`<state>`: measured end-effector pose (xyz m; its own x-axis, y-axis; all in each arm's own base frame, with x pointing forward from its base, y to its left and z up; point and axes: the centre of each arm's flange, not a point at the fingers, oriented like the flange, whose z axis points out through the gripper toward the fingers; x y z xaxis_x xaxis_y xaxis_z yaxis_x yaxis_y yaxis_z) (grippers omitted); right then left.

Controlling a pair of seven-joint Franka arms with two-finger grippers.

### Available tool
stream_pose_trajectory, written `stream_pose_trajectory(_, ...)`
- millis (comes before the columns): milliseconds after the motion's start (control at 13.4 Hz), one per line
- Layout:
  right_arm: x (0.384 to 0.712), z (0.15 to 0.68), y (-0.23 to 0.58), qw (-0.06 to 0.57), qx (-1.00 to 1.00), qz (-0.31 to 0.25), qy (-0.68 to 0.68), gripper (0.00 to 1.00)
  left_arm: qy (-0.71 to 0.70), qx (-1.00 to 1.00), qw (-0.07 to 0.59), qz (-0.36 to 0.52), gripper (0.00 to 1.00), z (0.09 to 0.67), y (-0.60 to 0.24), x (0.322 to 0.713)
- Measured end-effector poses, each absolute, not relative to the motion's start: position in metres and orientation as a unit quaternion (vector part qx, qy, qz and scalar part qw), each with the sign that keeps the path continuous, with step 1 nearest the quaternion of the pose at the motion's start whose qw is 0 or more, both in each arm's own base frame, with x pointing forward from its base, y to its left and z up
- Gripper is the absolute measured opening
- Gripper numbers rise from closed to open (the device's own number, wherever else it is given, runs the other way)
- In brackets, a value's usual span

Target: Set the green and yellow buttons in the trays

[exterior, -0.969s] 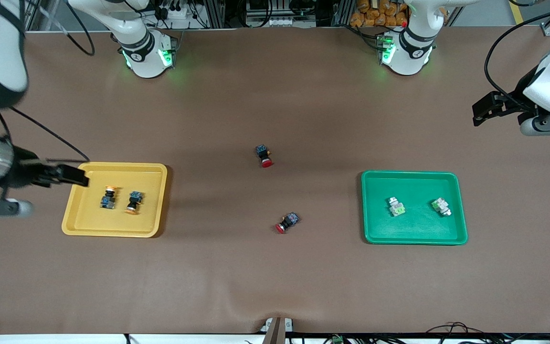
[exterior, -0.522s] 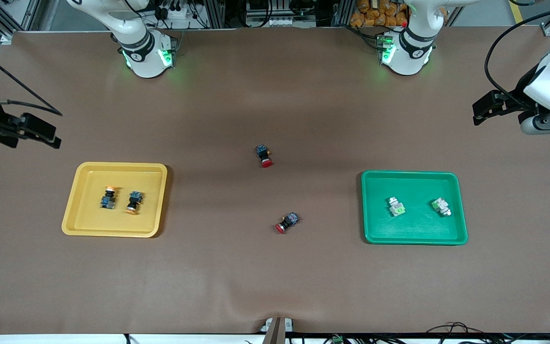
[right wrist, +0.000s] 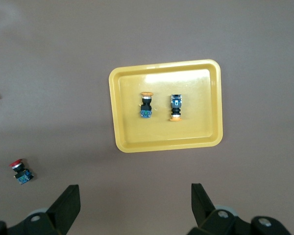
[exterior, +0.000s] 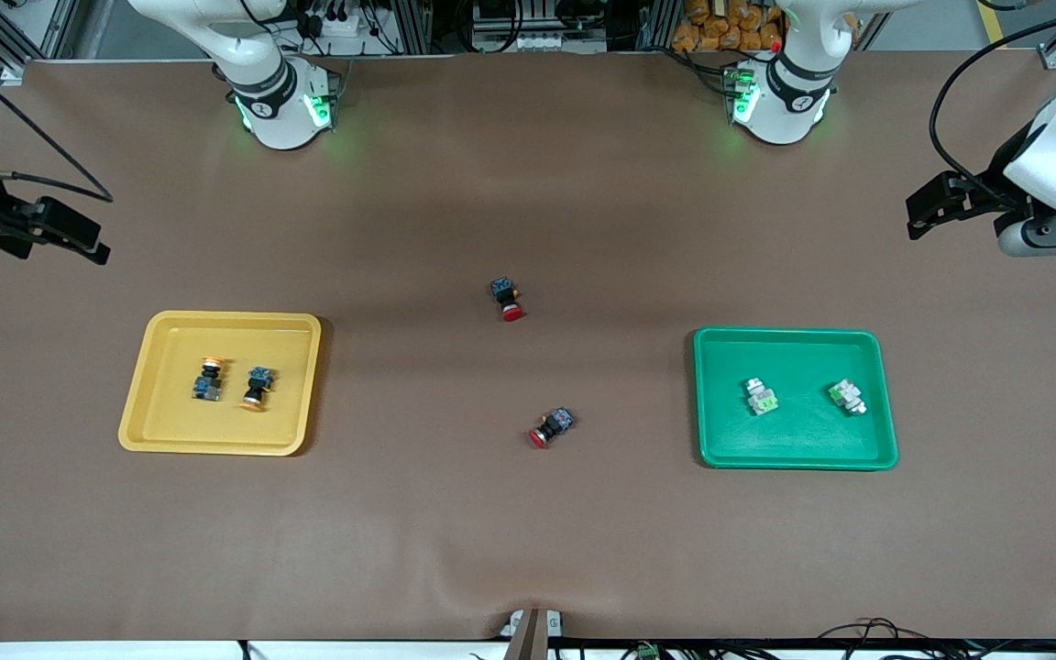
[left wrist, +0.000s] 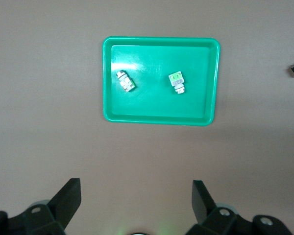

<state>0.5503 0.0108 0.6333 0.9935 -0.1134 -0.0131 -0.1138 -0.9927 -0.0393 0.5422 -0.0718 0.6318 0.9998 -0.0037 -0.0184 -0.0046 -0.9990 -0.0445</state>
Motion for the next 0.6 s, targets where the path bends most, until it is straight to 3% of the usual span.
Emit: stream_pose_trajectory(596,0.5395,0.6368,0.0026,0.020,-0.998,0.004,0.064,1.00,0.002,-1.000,0.022,0.005,1.00,0.6357,-0.0718,0.5424)
